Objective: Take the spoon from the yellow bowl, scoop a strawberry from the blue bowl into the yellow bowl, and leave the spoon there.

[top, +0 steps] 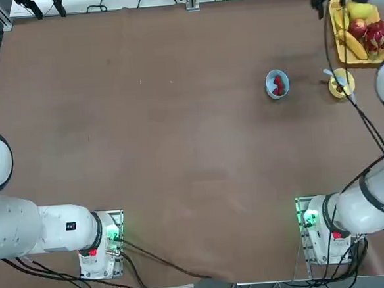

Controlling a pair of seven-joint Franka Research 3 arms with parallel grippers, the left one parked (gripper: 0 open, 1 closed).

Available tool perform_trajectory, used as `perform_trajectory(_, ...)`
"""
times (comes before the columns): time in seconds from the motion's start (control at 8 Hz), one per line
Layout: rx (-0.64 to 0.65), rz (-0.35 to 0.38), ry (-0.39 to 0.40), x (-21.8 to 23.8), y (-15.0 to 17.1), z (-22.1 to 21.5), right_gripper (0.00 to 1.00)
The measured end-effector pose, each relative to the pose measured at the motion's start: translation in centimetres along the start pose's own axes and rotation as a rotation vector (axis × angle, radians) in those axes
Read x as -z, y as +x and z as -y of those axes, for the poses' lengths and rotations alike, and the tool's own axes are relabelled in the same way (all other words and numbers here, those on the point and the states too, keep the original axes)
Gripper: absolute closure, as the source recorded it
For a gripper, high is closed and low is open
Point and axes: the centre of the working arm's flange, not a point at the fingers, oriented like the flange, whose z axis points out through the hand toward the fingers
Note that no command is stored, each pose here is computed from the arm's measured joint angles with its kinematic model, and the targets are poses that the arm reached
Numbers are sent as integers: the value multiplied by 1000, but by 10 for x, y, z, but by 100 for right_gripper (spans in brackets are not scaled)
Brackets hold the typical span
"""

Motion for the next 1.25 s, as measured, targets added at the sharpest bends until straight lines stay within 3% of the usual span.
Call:
perform_trajectory(0.38, -92, -65, 242, 36, -31, -53, 0)
perform_trajectory(0.88, -131, -134, 382, 77, -59, -61, 0)
perform_trajectory(1.25, -124, -141, 401, 84, -103, -69, 0)
